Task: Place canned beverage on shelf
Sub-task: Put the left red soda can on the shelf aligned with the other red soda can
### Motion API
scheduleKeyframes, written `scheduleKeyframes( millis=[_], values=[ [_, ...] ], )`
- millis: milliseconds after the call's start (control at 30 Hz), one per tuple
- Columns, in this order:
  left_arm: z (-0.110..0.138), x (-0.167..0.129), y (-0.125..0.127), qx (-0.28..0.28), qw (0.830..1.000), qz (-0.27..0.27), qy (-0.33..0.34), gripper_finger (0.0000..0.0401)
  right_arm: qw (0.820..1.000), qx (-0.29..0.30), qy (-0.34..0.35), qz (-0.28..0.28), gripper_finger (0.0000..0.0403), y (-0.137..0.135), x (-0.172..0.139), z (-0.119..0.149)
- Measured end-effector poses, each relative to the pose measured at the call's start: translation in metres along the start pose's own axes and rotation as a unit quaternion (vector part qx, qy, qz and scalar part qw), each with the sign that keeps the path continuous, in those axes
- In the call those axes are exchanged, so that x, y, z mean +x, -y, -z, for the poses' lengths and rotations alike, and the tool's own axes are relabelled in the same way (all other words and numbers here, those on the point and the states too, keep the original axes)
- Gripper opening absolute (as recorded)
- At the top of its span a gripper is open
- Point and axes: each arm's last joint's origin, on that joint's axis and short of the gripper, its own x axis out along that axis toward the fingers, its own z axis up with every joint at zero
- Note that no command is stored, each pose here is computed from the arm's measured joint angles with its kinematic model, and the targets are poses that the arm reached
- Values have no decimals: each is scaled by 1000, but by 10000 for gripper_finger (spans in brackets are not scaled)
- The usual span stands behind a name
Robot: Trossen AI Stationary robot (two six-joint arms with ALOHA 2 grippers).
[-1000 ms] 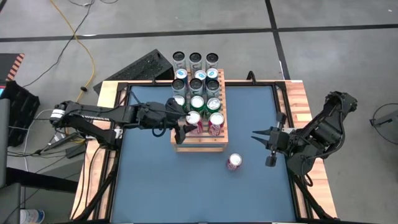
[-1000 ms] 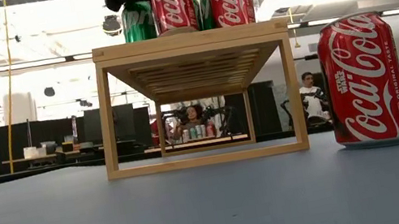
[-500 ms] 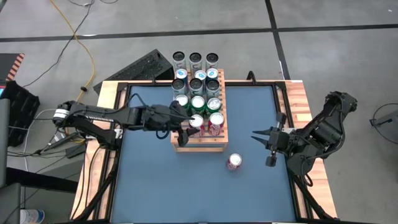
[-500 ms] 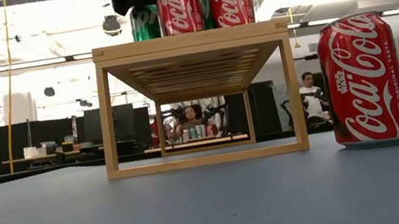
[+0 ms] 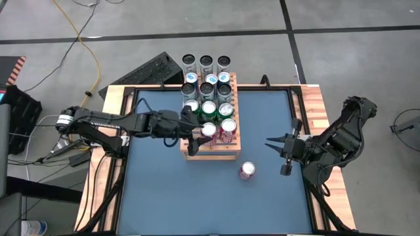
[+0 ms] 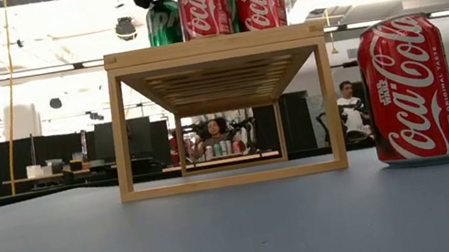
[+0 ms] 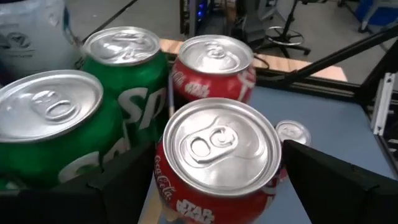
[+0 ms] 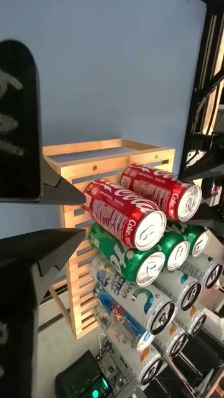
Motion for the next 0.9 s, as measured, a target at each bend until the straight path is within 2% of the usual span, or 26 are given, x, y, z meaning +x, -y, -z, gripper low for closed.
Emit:
scheduleKeyframes(
  millis=[167,367,467,533,767,900],
  values=[
    [-3,-2,0,0,1000,-1,12,335,1000,0,0,-1,63,0,0,0],
    [-10,-11,-4,20,998,-48,36,336,1000,1,-1,-1,63,0,0,0],
    [-13,-15,-4,13,997,-51,48,336,1000,-5,-5,0,63,-2,2,3],
    [-16,-18,-1,5,997,-43,61,336,1000,-2,-6,-2,63,-2,2,3],
    [-22,-38,20,26,996,-28,83,334,1000,-2,-8,-5,63,-2,2,3],
    [-10,-50,37,34,998,-29,36,315,1000,-2,-9,-7,63,-2,2,3]
  ],
)
